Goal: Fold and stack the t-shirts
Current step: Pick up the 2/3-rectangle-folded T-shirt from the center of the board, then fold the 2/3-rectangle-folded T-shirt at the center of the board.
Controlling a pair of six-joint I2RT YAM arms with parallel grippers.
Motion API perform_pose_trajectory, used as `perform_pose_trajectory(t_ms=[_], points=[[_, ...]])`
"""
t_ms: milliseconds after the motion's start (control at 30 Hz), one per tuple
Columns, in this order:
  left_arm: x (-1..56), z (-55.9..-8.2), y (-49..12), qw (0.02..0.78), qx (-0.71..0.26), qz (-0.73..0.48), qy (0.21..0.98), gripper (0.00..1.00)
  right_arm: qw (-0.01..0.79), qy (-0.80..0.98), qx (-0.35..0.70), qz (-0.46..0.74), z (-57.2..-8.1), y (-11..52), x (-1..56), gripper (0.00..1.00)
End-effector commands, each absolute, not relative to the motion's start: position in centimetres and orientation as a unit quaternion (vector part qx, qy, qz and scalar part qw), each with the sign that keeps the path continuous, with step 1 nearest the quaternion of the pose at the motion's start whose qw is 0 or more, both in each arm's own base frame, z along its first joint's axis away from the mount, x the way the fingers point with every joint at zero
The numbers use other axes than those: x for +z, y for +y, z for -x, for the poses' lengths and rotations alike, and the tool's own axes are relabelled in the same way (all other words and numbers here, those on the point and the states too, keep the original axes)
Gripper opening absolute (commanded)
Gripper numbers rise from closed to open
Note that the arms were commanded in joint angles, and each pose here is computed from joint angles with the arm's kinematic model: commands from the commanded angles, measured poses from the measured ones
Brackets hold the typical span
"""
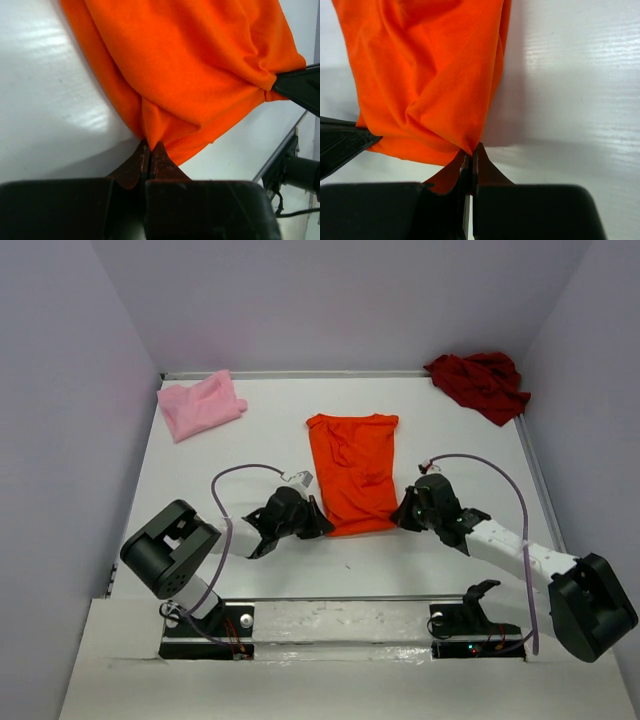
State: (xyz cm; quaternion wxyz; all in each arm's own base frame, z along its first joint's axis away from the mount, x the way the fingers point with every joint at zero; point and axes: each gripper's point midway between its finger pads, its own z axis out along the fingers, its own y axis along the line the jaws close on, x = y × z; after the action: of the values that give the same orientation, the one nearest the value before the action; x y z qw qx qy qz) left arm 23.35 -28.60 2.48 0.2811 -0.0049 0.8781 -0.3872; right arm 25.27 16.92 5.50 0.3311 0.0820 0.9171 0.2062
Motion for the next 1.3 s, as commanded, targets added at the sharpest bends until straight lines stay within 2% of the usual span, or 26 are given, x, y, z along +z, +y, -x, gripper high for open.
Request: perform_pose_trajectory(t_ms=[0,167,233,500,867,1267], points=[[3.6,-22.0,-28.0,0.288,-0.388,0.020,0.875,0.00,0.342,0.910,0.215,-0.090,-23.9,16.2,7.2,0.00],[6.4,-22.6,-27.3,0.317,-0.376,0.022,0.870,0.00,0.364,0.902,0.214,-0.090,-23.9,15.6,9.6,0.00],[8.8,-24.0,-27.3,0.352,-0.367,0.015,0.861,0.00,0.379,0.896,0.213,-0.086,-24.6,15.7,10.9,0.00],[13.7,-28.1,-26.9,0.405,-0.343,0.018,0.847,0.00,0.431,0.878,0.188,-0.090,-28.0,15.7,14.6,0.00],[15.7,-34.8,-26.2,0.437,-0.320,0.025,0.840,0.00,0.503,0.848,0.129,-0.107,-34.5,15.6,18.9,0.00],[17.2,-42.2,-26.3,0.467,-0.313,0.040,0.826,0.00,0.546,0.828,0.040,-0.123,-43.4,16.6,18.4,0.00]])
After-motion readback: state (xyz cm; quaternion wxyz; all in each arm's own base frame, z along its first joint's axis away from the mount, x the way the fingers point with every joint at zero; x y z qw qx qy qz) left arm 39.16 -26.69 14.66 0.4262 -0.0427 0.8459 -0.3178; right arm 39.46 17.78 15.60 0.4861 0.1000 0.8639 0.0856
